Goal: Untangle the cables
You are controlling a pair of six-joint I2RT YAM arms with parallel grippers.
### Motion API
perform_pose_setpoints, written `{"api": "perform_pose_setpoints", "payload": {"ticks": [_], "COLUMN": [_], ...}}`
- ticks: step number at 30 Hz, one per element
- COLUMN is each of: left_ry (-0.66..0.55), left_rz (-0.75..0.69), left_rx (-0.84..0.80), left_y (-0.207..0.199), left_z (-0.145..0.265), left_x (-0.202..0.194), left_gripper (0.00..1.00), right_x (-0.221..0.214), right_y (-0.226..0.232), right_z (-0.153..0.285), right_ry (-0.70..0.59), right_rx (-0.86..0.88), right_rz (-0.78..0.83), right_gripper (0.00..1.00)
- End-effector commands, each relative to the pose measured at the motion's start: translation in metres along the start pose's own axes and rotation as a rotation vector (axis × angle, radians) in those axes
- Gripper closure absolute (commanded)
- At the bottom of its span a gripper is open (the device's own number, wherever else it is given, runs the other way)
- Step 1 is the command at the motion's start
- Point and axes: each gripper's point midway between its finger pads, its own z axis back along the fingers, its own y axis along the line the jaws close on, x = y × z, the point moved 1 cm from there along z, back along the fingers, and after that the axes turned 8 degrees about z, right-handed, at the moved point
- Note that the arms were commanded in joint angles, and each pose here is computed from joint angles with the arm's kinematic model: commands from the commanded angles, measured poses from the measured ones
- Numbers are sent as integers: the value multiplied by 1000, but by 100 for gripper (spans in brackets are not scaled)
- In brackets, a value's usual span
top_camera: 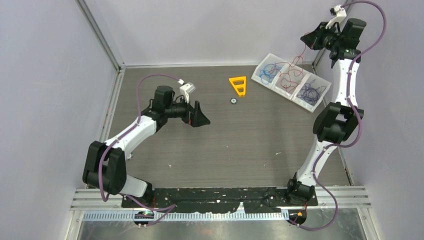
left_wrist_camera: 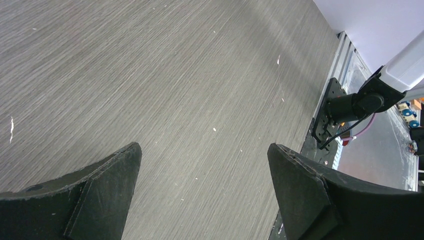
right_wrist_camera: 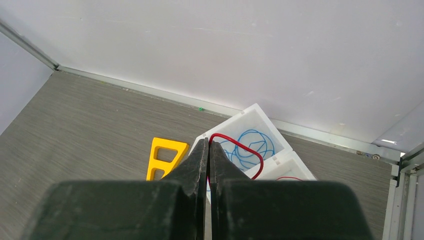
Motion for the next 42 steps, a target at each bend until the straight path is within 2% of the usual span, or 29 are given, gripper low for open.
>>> {"api": "perform_pose_setpoints", "payload": {"ticks": [1, 8, 18, 30, 42], "left_ry": [-17, -7, -8, 6, 0], "left_rz": [-33, -25, -21, -5, 40], "left_rx": [-23, -19, -19, -17, -20], "left_y": [-4, -1, 0, 4, 6], "left_z": [5, 6, 5, 2, -2], "left_x": [4, -2, 1, -3, -3], "left_gripper": [1, 1, 0, 1, 1], "right_x": [49, 60, 45, 55, 37], "right_y": [18, 27, 14, 22, 15], "right_z": [23, 30, 25, 48, 43], "right_ry": [-95, -115, -79, -81, -45], "right_rx": [11, 34, -4, 12, 19], "right_rz": [100, 92, 110, 132, 148], "right_gripper": [95, 95, 94, 95, 94]}}
